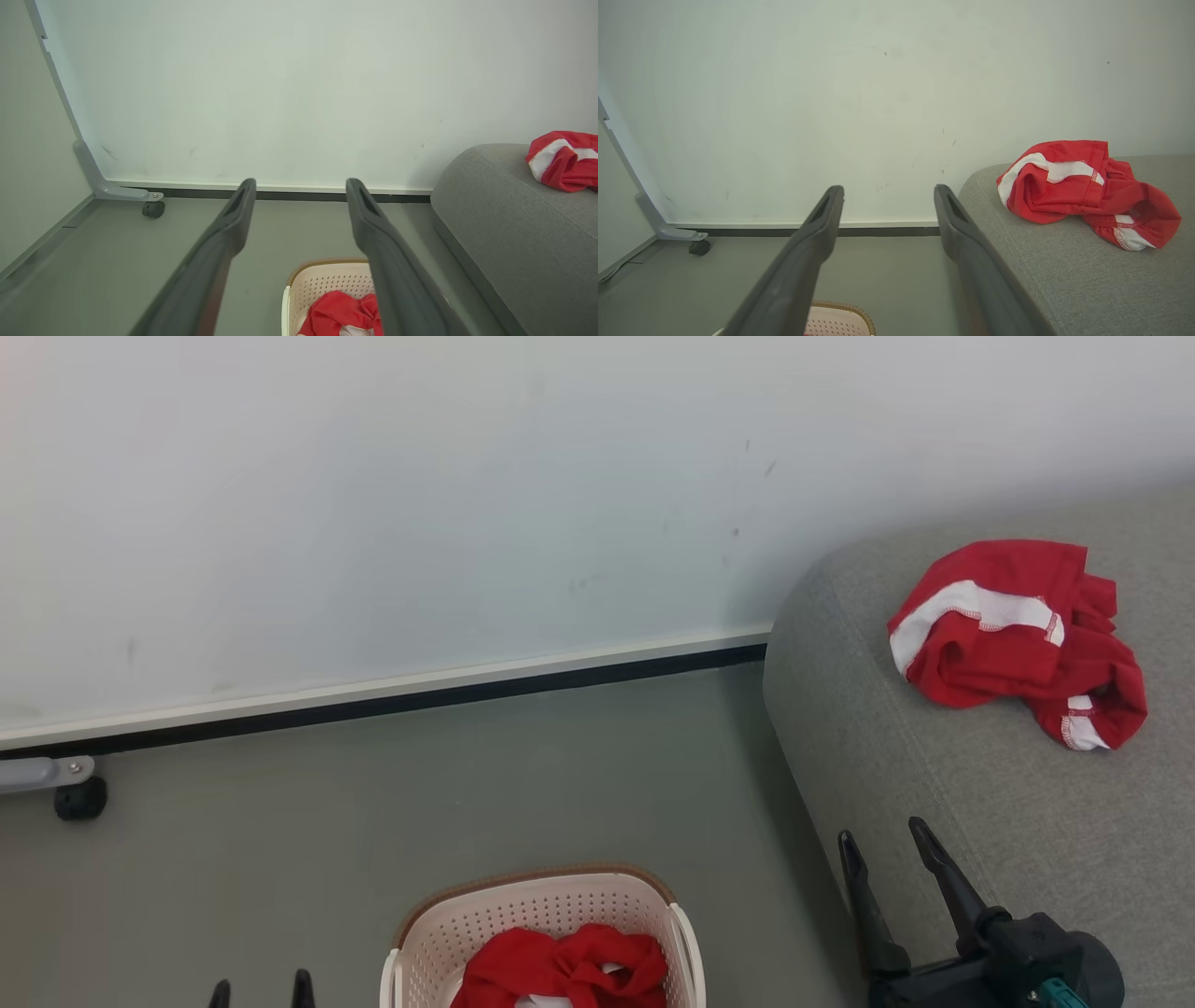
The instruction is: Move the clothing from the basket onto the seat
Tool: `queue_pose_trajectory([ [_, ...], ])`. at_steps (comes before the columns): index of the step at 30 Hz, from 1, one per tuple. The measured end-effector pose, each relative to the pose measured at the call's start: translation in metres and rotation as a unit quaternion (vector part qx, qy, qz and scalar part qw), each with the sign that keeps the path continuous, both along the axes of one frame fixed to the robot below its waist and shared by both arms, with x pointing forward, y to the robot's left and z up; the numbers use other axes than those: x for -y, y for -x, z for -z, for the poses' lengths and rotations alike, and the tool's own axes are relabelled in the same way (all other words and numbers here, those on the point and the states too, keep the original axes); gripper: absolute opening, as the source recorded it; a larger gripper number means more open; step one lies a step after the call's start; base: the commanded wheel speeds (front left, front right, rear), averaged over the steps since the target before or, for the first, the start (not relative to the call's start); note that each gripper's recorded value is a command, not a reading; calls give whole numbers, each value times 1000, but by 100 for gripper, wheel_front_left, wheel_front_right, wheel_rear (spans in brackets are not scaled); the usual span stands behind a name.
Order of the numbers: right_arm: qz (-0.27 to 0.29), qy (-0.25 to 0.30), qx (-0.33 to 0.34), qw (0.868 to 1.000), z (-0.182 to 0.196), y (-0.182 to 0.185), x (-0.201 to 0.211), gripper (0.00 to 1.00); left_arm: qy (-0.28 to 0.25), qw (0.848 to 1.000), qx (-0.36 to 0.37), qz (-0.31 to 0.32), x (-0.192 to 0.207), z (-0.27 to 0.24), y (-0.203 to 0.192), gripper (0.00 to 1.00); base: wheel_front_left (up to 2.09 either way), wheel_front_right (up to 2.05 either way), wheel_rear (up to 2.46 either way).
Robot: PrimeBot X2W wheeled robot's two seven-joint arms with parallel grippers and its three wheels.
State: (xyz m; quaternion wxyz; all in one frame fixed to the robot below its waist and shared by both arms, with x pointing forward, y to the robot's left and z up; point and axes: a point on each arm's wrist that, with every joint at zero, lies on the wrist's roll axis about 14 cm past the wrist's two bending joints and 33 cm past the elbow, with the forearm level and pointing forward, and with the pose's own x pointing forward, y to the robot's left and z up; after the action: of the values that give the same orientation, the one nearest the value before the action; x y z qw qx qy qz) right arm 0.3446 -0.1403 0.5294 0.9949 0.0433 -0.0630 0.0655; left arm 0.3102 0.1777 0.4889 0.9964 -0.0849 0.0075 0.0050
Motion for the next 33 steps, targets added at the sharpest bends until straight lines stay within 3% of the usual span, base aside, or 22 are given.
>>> queue_pose_trajectory([
  [7, 8, -2, -4, 1000, 2, -6, 5, 100, 4, 999, -23, 48, 28, 12, -8, 100, 0, 0, 0],
  [17, 26, 8, 11, 1000, -6, -39, 19, 100, -7, 989, -51, 135, 67, 32, -58, 100, 0, 0, 0],
  [26, 36, 11, 20, 999, -8, -70, 24, 100, -9, 970, -120, 213, 112, 80, -91, 100, 0, 0, 0],
  [33, 45, 18, 22, 999, -3, -93, 30, 100, -14, 939, -200, 280, 153, 135, -92, 100, 0, 0, 0],
])
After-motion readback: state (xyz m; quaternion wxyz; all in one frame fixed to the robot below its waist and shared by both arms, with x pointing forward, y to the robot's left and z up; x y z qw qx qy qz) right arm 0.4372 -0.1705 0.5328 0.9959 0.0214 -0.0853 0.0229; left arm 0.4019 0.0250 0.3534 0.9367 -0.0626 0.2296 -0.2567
